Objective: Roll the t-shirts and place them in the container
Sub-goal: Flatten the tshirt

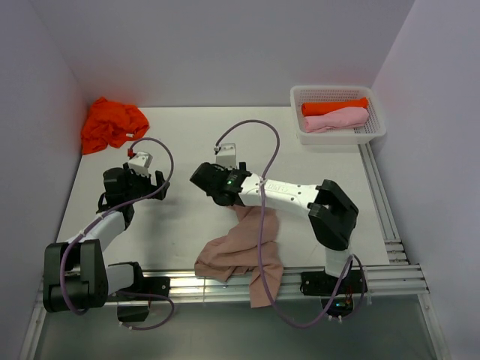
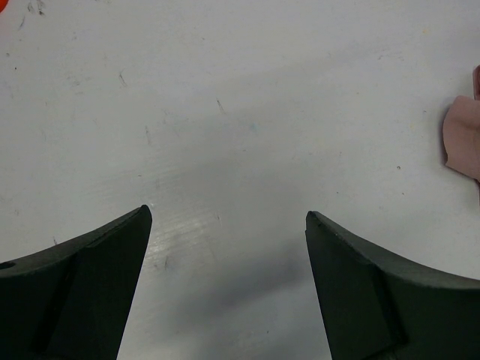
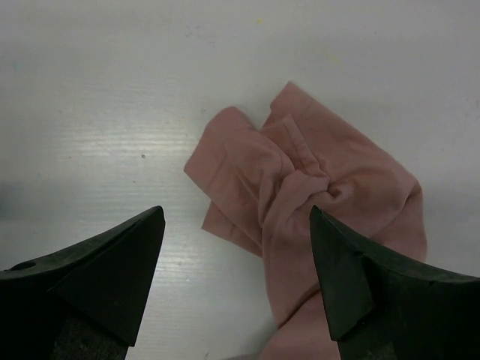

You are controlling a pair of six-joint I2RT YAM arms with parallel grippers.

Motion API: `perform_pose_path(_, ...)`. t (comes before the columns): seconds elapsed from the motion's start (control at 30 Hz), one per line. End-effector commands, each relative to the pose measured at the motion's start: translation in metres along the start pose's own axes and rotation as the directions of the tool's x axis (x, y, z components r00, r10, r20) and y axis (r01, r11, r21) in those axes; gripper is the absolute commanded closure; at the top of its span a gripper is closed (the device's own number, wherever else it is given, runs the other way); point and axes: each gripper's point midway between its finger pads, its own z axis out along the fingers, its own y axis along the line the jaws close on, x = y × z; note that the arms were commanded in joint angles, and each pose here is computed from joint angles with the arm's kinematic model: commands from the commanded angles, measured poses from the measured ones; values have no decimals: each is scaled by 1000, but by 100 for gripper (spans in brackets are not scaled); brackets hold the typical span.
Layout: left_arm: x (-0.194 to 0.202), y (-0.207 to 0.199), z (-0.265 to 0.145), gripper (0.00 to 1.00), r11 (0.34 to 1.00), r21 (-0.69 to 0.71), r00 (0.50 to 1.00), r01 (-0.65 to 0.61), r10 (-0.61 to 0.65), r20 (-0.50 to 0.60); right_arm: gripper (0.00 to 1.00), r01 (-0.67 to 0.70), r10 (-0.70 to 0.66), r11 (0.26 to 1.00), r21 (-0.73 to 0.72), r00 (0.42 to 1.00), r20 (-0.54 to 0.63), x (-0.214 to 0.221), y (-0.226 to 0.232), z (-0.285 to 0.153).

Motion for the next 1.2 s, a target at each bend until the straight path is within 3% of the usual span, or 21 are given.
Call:
perform_pose_path(0.0,-22,-1,2,10,1000,11,998,-23,23,53,17,-30,30,1000,0,999,-41,-5,-6,4)
perform_pose_path(0.1,-20,0,3,11,1000,11,999,-20,20,46,26,-37,37,999,-2,995,-89,4,-13,20)
perform_pose_path(0.67,-19,-2,3,11,1000,22,999,-19,18,41,37,14,-6,999,31,968,-252,40,-23,77)
perform_pose_path(0.77,-20,-4,3,11,999,33,999,-17,15,42,55,4,0,1000,15,962,-272,40,-24,82)
perform_pose_path(0.8,-20,-5,3,11,999,35,999,-15,14,43,68,-8,9,1000,5,963,-269,34,-21,82)
perform_pose_path(0.9,-22,-10,3,11,998,69,1000,-1,0,22,86,-45,47,999,14,968,-247,8,-27,83)
perform_pose_path(1.03,-34,-30,-4,12,983,181,1000,-5,4,6,96,-189,179,982,-21,957,-227,-35,-45,77)
perform_pose_path(1.17,-46,-54,-14,11,950,302,997,-76,81,-7,100,-332,323,943,-22,928,-184,-70,-77,76)
